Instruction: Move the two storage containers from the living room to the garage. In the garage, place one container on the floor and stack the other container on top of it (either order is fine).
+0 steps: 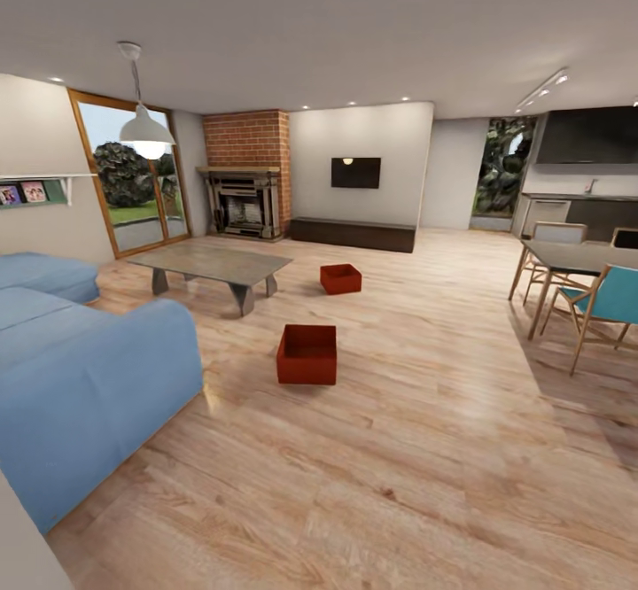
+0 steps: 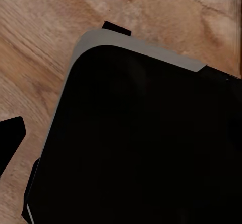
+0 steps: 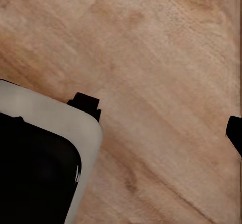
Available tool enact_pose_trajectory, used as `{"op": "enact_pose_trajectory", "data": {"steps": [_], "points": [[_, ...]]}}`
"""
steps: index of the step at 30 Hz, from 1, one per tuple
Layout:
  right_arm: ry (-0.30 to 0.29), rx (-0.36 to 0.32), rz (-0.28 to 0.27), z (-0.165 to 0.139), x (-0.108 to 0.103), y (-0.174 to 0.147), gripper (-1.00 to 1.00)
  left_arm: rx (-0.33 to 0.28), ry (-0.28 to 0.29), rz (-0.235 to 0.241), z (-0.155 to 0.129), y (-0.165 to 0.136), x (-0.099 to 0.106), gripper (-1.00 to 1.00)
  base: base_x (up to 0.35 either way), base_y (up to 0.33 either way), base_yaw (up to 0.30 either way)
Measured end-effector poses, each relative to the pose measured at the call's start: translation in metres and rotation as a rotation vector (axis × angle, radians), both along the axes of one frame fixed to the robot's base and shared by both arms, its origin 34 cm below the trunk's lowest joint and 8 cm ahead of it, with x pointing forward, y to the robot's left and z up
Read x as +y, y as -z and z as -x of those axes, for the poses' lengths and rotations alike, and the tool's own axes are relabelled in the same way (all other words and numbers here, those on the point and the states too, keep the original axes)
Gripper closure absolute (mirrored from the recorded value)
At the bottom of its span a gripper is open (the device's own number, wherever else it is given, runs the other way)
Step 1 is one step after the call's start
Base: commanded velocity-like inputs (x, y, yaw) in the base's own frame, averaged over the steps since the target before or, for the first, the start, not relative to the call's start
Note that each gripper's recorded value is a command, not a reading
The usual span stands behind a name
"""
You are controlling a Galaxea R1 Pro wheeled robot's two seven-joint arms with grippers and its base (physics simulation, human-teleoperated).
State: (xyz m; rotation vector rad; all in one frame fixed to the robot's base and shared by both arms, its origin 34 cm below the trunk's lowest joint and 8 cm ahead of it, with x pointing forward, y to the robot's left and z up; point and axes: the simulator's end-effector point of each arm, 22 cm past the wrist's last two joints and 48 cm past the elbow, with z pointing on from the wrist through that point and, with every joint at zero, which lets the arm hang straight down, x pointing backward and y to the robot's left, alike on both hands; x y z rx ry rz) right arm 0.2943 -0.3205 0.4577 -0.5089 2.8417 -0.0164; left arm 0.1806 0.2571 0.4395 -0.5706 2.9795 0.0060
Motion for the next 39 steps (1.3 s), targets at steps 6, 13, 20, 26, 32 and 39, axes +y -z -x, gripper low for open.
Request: {"op": "enact_pose_trajectory", "data": {"steps": [6,13,20,26,32,39], "points": [[0.001,0.001,-0.004,0.0001,0.0033,0.0003,-1.00,-0.002,-0.001,-0.001,-0.0004,-0.0001,0.0002,-1.00,0.323,0.000,0.059],[0.002,0.001,-0.003,0.0003,0.0021,0.0003,-1.00,-0.002,-0.001,-0.001,-0.0005,-0.0001,0.0003,-1.00,0.323,0.000,0.100],[0.003,0.002,-0.001,0.0006,0.0005,0.0002,-1.00,-0.002,-0.002,-0.001,-0.0006,-0.0001,0.0003,-1.00,0.323,0.000,0.003],[0.003,0.001,0.000,0.0002,-0.0004,0.0000,-1.00,-0.002,-0.002,-0.001,-0.0006,-0.0001,0.0003,-1.00,0.323,0.000,0.000],[0.003,0.001,0.000,0.0002,-0.0005,0.0000,-1.00,-0.002,-0.002,-0.001,-0.0005,-0.0001,0.0003,-1.00,0.323,0.017,0.000],[0.003,0.000,0.000,-0.0001,-0.0001,0.0000,-1.00,-0.002,-0.002,-0.001,-0.0005,-0.0001,0.0003,-1.00,0.323,0.087,0.000]]}}
